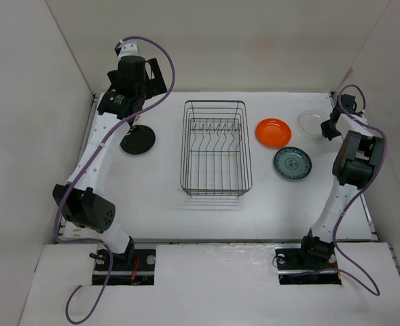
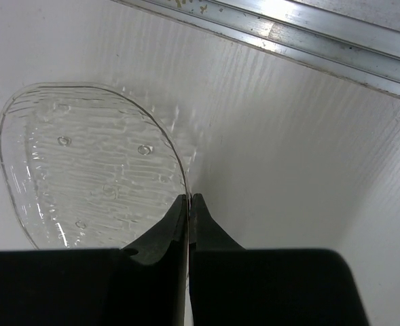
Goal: Load the plates into the dish rack
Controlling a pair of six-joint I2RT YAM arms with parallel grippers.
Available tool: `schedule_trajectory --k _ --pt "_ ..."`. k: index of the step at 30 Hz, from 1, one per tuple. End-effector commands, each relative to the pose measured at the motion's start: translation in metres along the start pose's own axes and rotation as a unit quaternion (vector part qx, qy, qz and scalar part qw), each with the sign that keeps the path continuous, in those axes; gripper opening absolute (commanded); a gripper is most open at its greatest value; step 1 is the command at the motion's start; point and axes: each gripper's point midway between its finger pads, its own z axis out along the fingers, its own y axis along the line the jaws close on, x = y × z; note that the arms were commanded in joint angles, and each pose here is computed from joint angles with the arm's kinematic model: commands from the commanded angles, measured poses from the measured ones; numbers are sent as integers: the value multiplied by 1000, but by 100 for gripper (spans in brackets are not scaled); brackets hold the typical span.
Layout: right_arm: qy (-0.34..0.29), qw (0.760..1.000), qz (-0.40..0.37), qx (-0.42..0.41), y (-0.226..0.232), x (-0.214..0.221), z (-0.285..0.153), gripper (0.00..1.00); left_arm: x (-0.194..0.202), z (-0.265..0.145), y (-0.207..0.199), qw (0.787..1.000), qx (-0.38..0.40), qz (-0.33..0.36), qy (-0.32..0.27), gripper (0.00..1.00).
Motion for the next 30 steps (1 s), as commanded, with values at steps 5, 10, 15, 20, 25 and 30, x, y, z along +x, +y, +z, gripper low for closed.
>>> schedule_trajectory --k 5,10,15,20,25,30 --pt "-46 998 1 -49 22 -37 -54 0 -30 -18 -1 999 7 -24 -43 100" --pt "-153 983 -39 -90 57 -74 -158 0 -32 -18 3 998 -5 -29 -48 100" --pt "-273 951 -100 -106 65 -78 -279 0 -22 1 21 998 -46 -21 -38 100" --pt "-311 914 -227 -127 84 -35 -341 0 -14 30 47 996 -77 -32 -11 100" --pt "-320 865 -370 -108 106 32 -383 0 -11 39 55 997 -74 -37 2 100" --pt "-308 837 -442 -100 120 85 -386 0 -9 36 55 997 -69 -37 5 100"
